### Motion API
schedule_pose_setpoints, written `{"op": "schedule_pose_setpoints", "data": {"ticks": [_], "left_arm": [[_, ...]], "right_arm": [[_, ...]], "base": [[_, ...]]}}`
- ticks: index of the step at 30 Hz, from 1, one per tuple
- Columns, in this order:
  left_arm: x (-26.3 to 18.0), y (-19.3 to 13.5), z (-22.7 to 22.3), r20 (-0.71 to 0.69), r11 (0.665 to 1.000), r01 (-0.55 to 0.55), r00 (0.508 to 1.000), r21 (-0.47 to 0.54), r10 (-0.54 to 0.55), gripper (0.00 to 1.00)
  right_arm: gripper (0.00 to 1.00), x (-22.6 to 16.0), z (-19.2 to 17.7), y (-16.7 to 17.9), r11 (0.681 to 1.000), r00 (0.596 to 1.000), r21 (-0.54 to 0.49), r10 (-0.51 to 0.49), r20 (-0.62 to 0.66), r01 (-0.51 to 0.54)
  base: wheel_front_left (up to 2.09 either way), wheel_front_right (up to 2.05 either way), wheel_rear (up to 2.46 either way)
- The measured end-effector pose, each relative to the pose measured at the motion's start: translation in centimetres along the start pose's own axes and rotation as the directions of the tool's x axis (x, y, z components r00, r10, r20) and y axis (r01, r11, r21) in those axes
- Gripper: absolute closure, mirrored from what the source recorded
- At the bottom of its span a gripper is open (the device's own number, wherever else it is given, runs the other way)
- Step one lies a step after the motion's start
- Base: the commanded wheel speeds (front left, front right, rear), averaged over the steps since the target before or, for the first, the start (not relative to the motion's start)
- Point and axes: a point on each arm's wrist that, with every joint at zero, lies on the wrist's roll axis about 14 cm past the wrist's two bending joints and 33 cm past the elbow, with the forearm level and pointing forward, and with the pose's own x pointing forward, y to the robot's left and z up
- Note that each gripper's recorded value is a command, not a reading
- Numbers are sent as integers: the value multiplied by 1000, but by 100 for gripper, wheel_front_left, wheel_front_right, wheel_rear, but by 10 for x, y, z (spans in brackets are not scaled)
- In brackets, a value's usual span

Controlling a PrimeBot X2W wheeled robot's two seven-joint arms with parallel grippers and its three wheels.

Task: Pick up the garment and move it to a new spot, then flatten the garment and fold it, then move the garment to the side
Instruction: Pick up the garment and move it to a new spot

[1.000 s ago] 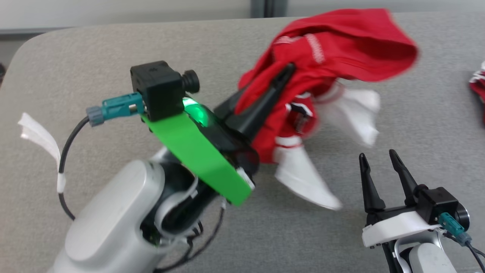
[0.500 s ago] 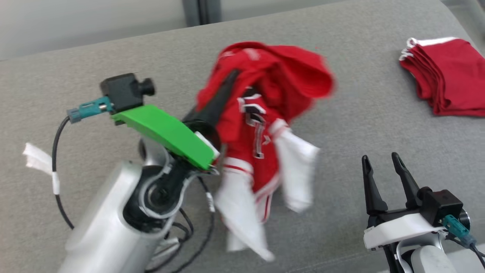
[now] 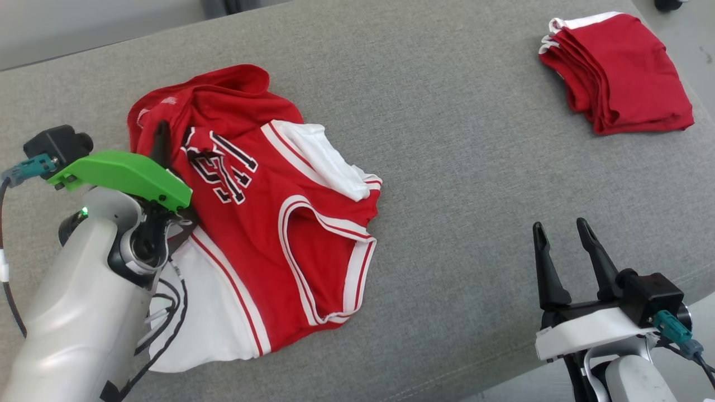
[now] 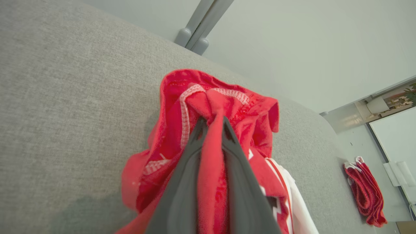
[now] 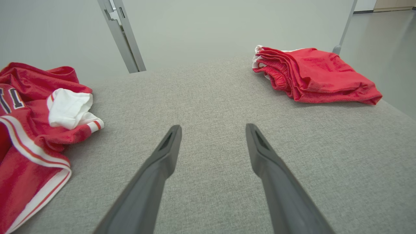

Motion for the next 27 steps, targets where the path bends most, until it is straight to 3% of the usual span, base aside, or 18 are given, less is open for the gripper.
{"op": "schedule_pose_setpoints", "data": {"ticks": [1, 7, 12, 16, 21, 24, 27], "left_arm": [[1, 7, 0, 8, 999, -19, 1000, 40, 19, 0], [-5, 15, 15, 129, 970, -42, 992, 238, 11, 0], [-26, -3, 39, 245, 907, -39, 967, 420, -72, 0], [-61, -9, 57, 374, 912, -92, 925, 401, -71, 0], [-115, 8, 35, 430, 915, -167, 903, 367, -8, 0], [-139, 8, 26, 440, 888, -173, 897, 425, -36, 0], [-161, 18, 19, 458, 883, -211, 889, 419, -5, 0]], "right_arm": [[0, -1, -1, -1, 1000, 1000, -1, -3, -3, 3], [0, -1, 3, 1, 1000, 1000, -3, 5, 9, -5], [0, -5, 11, 1, 1000, 999, -15, 8, 36, -8], [0, -7, 18, 7, 999, 998, -37, 32, 56, -30], [0, -6, 29, 20, 996, 993, -60, 76, 92, -71], [0, -6, 31, 25, 994, 990, -68, 97, 99, -90], [0, -3, 31, 37, 989, 986, -77, 133, 100, -126]], "base": [[0, 0, 0], [0, 0, 0], [0, 0, 0], [0, 0, 0], [0, 0, 0], [0, 0, 0], [0, 0, 0]]}}
